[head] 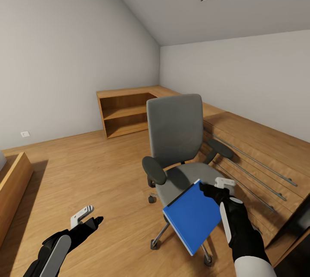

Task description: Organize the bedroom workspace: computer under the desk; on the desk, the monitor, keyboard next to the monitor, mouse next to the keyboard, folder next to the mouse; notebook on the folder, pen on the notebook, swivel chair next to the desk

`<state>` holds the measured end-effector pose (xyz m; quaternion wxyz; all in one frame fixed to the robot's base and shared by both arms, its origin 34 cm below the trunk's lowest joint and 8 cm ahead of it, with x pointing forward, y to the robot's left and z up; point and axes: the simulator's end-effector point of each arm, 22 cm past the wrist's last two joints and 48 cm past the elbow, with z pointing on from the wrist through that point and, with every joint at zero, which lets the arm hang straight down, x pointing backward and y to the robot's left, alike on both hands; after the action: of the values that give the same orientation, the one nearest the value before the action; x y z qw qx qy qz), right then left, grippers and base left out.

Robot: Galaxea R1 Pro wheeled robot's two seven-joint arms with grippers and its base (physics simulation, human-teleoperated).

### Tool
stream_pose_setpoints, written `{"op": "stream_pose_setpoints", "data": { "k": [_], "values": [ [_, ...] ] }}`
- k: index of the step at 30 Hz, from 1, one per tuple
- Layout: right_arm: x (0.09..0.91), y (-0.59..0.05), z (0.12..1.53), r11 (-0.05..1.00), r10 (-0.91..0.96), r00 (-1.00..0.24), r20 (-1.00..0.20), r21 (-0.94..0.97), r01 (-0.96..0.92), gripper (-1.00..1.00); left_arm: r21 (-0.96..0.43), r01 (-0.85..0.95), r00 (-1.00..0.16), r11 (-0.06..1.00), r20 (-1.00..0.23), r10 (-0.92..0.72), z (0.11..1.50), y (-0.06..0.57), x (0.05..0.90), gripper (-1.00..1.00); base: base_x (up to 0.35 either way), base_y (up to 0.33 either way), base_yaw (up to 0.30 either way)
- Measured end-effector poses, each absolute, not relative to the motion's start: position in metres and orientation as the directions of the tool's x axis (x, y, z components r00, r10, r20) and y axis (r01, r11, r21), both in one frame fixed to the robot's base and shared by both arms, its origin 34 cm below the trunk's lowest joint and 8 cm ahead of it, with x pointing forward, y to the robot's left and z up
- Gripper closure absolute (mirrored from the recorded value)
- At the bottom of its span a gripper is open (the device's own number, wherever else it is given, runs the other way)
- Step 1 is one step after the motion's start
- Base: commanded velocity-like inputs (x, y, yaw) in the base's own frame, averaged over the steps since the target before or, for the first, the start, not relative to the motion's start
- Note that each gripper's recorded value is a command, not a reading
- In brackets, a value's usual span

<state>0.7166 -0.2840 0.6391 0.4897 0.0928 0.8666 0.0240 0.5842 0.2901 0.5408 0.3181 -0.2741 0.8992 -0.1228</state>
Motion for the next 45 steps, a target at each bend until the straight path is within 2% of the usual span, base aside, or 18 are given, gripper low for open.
{"op": "stream_pose_setpoints", "data": {
  "k": [9,31,45],
  "values": [
    [0.717,-0.283,0.64,0.982,0.183,-0.501,-0.846,0.133,0.135,-1.0,-0.395,-0.415,-0.648,0.82,-0.504,-0.571,0.541,0.29,0.584,-1.0,-0.145,0.043,-0.005],
    [0.718,-0.282,0.654,0.982,0.183,-0.481,-0.858,0.136,0.131,-1.0,-0.403,-0.408,-0.635,0.819,-0.519,-0.572,0.551,0.291,0.587,-1.0,-0.293,0.157,-0.175],
    [0.718,-0.282,0.662,0.982,0.183,-0.47,-0.864,0.138,0.129,-1.0,-0.411,-0.4,-0.629,0.819,-0.527,-0.572,0.557,0.29,0.589,-1.0,-0.044,0.083,-0.16]
  ]
}}
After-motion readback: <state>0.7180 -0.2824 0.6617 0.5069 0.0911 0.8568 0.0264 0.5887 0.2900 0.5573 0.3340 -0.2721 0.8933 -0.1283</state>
